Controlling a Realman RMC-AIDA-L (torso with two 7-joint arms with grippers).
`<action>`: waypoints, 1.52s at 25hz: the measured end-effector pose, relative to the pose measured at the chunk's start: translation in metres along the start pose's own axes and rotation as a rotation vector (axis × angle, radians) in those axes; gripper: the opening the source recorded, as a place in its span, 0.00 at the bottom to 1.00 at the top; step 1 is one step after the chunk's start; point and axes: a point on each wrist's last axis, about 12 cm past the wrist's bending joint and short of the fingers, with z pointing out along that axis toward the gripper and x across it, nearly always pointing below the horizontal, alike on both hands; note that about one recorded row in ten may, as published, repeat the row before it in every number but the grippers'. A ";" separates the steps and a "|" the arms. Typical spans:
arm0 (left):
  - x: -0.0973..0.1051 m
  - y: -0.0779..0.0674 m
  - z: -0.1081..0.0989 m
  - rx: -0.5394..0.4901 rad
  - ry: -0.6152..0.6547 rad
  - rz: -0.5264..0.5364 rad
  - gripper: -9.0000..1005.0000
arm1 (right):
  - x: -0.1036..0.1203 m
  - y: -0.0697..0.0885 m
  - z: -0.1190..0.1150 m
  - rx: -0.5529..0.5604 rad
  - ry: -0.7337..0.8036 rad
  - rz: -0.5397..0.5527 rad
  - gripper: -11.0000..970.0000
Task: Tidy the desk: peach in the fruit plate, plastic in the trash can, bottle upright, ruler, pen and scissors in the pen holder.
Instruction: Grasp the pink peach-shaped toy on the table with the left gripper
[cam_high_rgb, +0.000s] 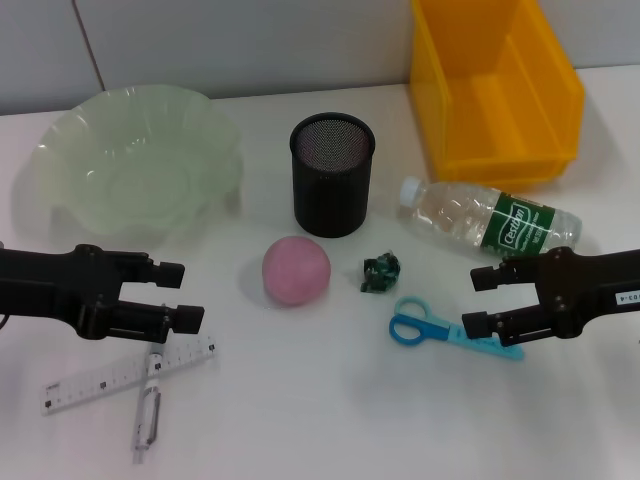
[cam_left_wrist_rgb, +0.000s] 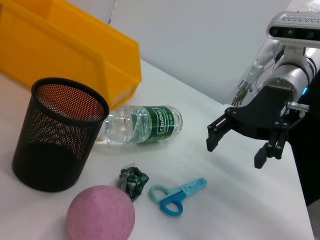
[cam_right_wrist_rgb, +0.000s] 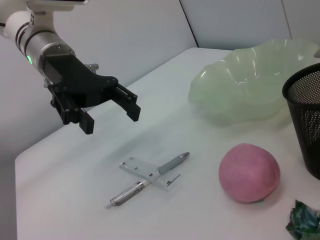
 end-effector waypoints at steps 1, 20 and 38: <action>0.001 0.000 0.000 0.000 0.000 0.001 0.81 | 0.000 0.000 0.000 -0.001 0.000 0.001 0.86; 0.003 0.001 -0.004 -0.018 -0.017 0.011 0.81 | 0.001 0.001 0.001 -0.002 -0.006 0.010 0.86; -0.007 0.010 0.048 -0.145 -0.281 0.246 0.81 | 0.002 0.000 -0.002 0.013 -0.009 0.014 0.86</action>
